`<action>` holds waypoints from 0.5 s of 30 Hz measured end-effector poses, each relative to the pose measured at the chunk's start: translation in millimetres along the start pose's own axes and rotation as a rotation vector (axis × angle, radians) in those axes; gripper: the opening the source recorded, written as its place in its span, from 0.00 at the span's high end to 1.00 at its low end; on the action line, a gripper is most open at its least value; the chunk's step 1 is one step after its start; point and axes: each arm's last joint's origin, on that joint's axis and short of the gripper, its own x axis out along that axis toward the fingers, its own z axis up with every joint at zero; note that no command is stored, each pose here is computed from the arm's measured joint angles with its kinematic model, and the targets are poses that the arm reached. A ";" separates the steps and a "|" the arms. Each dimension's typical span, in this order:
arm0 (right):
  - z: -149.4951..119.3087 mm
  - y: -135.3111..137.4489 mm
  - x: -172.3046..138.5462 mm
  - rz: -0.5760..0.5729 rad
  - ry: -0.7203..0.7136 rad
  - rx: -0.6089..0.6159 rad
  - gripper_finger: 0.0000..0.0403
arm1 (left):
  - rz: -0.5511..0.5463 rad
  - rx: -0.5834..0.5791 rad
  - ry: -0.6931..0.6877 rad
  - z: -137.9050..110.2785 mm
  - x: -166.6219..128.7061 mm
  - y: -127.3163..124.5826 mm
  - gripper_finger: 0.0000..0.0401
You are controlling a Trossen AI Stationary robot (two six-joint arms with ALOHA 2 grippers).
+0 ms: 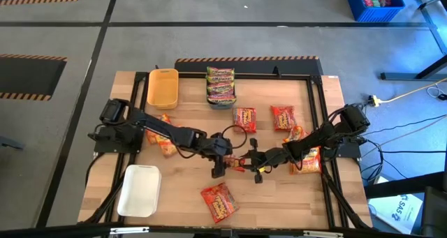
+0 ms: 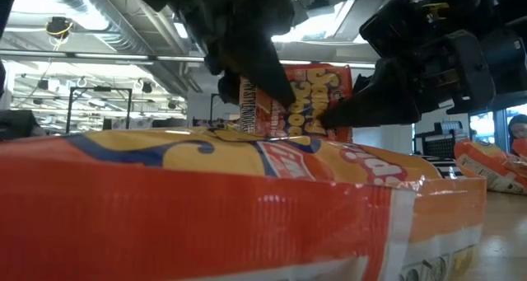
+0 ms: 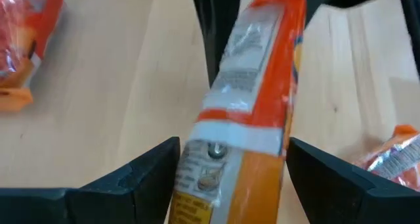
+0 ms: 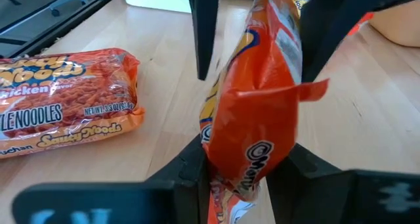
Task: Sort Maruchan noodles
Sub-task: Put the orange noodle pack into the yellow bin
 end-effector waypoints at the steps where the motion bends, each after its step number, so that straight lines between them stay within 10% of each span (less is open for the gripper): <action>1: 0.0 0.0 0.0 0.000 0.000 0.000 0.77 | 0.002 0.000 0.001 -0.1 0.0 0.0 0.33; 15: 0.1 0.2 0.0 0.009 -0.001 0.017 0.77 | 0.028 0.031 0.012 -4.1 4.4 -1.9 0.55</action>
